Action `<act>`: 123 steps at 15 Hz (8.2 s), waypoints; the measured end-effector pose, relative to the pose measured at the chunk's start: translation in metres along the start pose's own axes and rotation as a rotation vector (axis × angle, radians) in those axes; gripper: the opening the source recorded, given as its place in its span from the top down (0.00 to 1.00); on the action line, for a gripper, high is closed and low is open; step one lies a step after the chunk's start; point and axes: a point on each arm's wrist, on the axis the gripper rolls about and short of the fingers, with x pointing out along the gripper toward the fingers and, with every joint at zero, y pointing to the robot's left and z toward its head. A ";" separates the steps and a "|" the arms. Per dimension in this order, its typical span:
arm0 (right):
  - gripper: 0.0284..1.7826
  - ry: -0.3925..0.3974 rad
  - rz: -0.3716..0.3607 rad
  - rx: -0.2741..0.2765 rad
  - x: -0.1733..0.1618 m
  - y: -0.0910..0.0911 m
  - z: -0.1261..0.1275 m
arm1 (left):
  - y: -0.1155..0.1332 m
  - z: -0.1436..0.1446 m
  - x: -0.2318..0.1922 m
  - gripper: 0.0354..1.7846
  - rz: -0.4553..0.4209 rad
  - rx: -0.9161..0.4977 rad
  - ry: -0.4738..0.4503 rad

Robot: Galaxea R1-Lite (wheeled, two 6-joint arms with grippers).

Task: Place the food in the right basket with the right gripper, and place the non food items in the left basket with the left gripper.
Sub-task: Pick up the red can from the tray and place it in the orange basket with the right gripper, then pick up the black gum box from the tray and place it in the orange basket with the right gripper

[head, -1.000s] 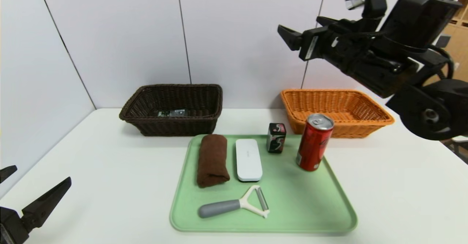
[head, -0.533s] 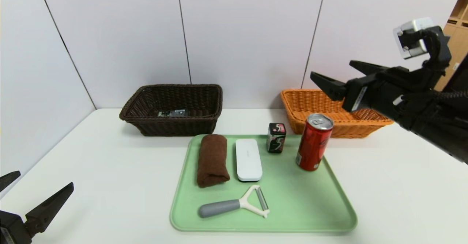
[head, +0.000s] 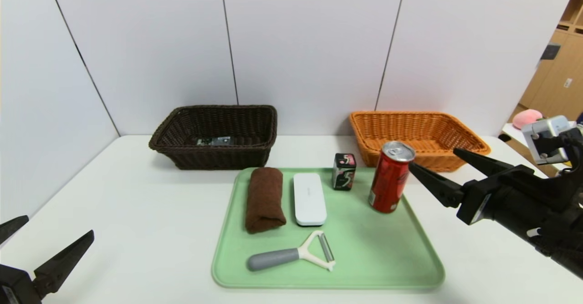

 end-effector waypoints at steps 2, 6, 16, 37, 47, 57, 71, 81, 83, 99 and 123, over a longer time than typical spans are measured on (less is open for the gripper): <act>0.05 0.045 -0.001 0.034 0.003 0.000 -0.010 | 0.000 0.000 -0.001 0.06 -0.008 0.000 -0.005; 0.05 0.079 -0.004 0.066 0.023 0.001 -0.025 | -0.001 -0.004 -0.003 0.06 -0.011 -0.001 -0.002; 0.05 0.054 -0.018 0.066 0.072 -0.002 -0.069 | -0.002 -0.006 -0.007 0.06 -0.011 0.000 -0.014; 0.51 0.100 -0.022 0.090 0.076 -0.004 -0.084 | -0.004 -0.009 -0.014 0.06 -0.016 -0.006 -0.041; 0.51 -0.140 0.050 0.118 0.048 0.005 -0.022 | -0.004 -0.009 -0.014 0.06 -0.017 -0.006 -0.043; 0.51 -0.176 -0.208 -0.026 0.065 -0.068 0.076 | -0.004 -0.007 -0.015 0.06 -0.014 -0.005 -0.050; 0.51 0.100 -0.439 -0.026 0.148 -0.164 0.019 | -0.004 -0.009 -0.013 0.06 -0.016 -0.009 -0.035; 0.40 0.087 -0.478 -0.030 0.160 -0.175 -0.001 | -0.004 -0.011 -0.013 0.06 -0.018 -0.011 -0.020; 0.31 0.055 -0.480 -0.037 0.162 -0.176 -0.001 | -0.004 -0.010 -0.013 0.06 -0.018 -0.011 -0.020; 0.08 -0.153 -0.222 -0.141 0.120 -0.064 0.096 | -0.004 -0.010 -0.015 0.06 -0.015 -0.010 -0.030; 0.05 0.028 0.024 -0.030 0.096 0.045 -0.078 | -0.006 -0.019 -0.020 0.06 -0.014 -0.013 -0.018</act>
